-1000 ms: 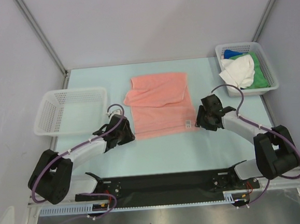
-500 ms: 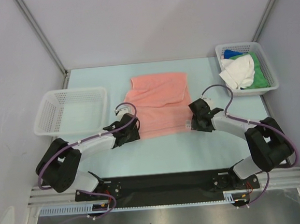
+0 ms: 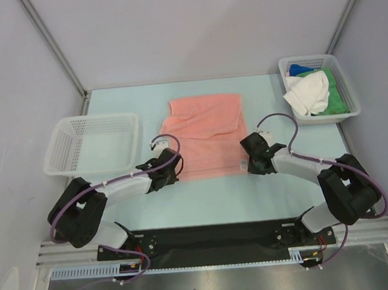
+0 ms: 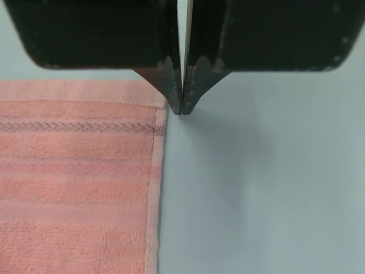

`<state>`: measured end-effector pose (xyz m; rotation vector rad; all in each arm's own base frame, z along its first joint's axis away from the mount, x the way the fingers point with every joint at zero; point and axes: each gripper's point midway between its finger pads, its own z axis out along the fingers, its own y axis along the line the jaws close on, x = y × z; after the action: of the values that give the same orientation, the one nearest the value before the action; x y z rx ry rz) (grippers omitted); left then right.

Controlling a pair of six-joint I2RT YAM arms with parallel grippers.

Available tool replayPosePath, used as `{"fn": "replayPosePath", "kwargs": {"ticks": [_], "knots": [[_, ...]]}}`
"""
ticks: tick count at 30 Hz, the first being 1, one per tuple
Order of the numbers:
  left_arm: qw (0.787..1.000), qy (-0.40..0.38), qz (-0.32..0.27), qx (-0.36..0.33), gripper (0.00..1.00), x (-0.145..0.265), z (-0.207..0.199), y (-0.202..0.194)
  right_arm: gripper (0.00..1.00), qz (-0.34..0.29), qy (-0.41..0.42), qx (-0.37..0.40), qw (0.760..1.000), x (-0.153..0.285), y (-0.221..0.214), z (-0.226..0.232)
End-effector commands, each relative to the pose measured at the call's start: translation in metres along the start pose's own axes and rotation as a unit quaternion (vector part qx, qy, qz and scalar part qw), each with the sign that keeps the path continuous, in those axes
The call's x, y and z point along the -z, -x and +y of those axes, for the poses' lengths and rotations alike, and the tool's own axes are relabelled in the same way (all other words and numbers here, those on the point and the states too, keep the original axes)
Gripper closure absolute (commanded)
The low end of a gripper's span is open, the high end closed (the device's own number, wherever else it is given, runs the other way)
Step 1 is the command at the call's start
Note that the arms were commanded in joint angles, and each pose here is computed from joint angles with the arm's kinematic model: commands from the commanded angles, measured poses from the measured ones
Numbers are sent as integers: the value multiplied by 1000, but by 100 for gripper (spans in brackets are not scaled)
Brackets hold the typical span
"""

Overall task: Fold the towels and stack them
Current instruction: Fold the towel

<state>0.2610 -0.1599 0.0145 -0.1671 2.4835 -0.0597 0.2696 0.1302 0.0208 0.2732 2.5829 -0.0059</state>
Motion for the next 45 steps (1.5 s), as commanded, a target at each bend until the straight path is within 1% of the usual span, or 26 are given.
{"fn": "replayPosePath", "kwargs": {"ticks": [1, 3, 4, 5, 6, 8, 9, 10, 12, 16, 19, 22, 24, 25, 27, 28, 31, 32, 34, 41, 43, 45], "knots": [[999, -20, 34, -4, 96, 12, 0, -23, 88, 37, -1, 6, 999, 23, -27, -9], [999, -26, 34, -3, 99, 19, 2, -25, 89, 46, 5, 1, 999, 30, -38, -10], [999, -30, 34, -2, 98, 22, 2, -25, 89, 49, 10, 3, 999, 37, -42, -10], [999, -33, 35, -4, 96, 24, 3, -26, 88, 52, 7, 5, 999, 38, -46, -13], [999, -42, 29, 0, 83, 29, 1, -23, 89, 56, 2, 3, 998, 39, -50, -16], [998, -48, 26, 4, 74, 34, 0, -21, 89, 66, -2, 9, 998, 43, -59, -21], [998, -50, 24, 6, 66, 37, 0, -19, 90, 74, -6, 8, 997, 44, -67, -24], [998, -52, 18, 10, 61, 42, 0, -16, 90, 74, 0, 8, 997, 46, -70, -23], [998, -56, 12, 17, 55, 46, 0, -12, 90, 83, -5, 16, 996, 47, -80, -25], [998, -63, 8, 20, 48, 44, -5, -10, 88, 86, -7, 10, 996, 45, -88, -26], [997, -76, 17, 17, 47, 37, -12, -15, 88, 82, -3, 10, 997, 45, -87, -23], [997, -66, 22, 18, 46, 26, -12, -21, 87, 80, 0, 8, 997, 45, -84, -21], [998, -56, 26, 15, 47, 19, -8, -27, 87, 78, 1, 9, 997, 45, -83, -20], [998, -55, 28, 14, 49, 16, -8, -30, 87, 79, 2, 9, 997, 45, -83, -19], [998, -49, 33, 12, 63, 13, -5, -34, 87, 79, 3, 9, 997, 45, -84, -19], [998, -46, 36, 12, 75, 12, -3, -37, 87, 81, 2, 9, 997, 46, -85, -20], [998, -37, 41, 10, 87, 11, 4, -44, 87, 76, 3, 8, 997, 47, -84, -22], [998, -37, 42, 10, 95, 12, 5, -45, 86, 76, 3, 8, 997, 48, -84, -22], [998, -35, 45, 9, 100, 15, 10, -48, 86, 77, 0, 9, 997, 50, -85, -25], [997, -42, 54, 22, 100, 41, 21, -53, 85, 85, 14, 4, 996, 62, -88, -28], [997, -39, 65, 21, 100, 44, 26, -59, 85, 92, 21, 4, 996, 64, -91, -27], [995, -55, 75, 22, 99, 47, 22, -64, 85, 95, 26, 2, 995, 66, -94, -27]]}}
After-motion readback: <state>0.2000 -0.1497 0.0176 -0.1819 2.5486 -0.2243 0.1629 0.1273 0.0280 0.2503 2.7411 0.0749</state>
